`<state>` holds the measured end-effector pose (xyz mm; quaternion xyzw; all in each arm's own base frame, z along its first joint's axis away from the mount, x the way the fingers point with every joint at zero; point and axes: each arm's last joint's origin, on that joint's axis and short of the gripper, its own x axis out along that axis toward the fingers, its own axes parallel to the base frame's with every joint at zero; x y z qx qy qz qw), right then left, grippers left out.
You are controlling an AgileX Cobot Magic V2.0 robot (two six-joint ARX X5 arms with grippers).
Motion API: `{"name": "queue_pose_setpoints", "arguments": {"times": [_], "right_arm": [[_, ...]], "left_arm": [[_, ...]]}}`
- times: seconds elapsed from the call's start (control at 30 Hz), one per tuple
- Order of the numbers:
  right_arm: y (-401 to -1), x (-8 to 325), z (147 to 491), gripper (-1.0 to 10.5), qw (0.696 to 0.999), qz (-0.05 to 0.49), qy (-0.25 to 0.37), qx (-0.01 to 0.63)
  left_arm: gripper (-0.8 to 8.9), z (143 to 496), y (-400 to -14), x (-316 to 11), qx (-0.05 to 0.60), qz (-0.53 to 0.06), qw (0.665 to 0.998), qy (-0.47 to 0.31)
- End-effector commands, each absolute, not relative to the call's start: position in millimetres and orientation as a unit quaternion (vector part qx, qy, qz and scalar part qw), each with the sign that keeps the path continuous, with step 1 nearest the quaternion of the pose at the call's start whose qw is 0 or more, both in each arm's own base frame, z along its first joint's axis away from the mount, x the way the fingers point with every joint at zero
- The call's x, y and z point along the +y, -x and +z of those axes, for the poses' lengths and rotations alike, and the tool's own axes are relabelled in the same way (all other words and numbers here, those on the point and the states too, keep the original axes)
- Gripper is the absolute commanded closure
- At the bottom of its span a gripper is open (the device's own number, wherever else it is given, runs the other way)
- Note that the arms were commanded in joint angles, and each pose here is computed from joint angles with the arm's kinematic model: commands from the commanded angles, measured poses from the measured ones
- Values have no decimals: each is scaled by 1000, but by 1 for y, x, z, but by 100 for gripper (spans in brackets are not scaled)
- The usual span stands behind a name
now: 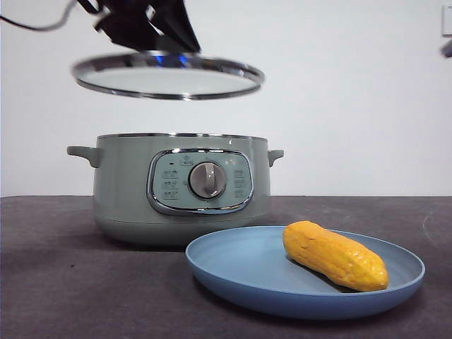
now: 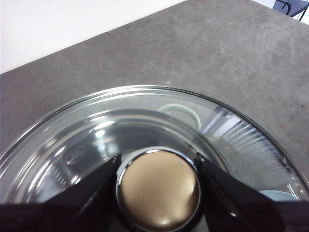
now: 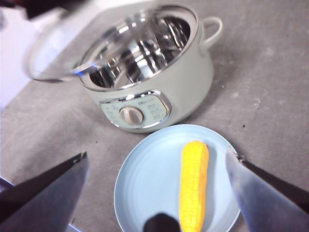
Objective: Take the corn out from the steamer,put the corn on the plate,close the lid
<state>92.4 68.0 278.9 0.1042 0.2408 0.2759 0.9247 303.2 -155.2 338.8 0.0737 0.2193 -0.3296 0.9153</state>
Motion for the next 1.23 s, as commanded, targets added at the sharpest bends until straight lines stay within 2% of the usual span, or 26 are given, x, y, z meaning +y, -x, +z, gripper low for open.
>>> {"name": "queue_pose_setpoints", "arguments": {"times": [0.03,0.57,0.87,1.23], "right_arm": [[-89,66,277,469,924,275,-103,243],[-87,65,274,469,923,272,-98,256],[-87,65,274,469,923,271,-97,256],[-87,65,274,469,923,271,-95,255]], "left_arm": [[821,346,-310,-160,175,-334,923,-76],[822,314,-341,-173,171,-313,931,-76],[822,293,-352,-175,206,-303,927,-81],[822,286,-352,-172,237,-300,920,-85]]}}
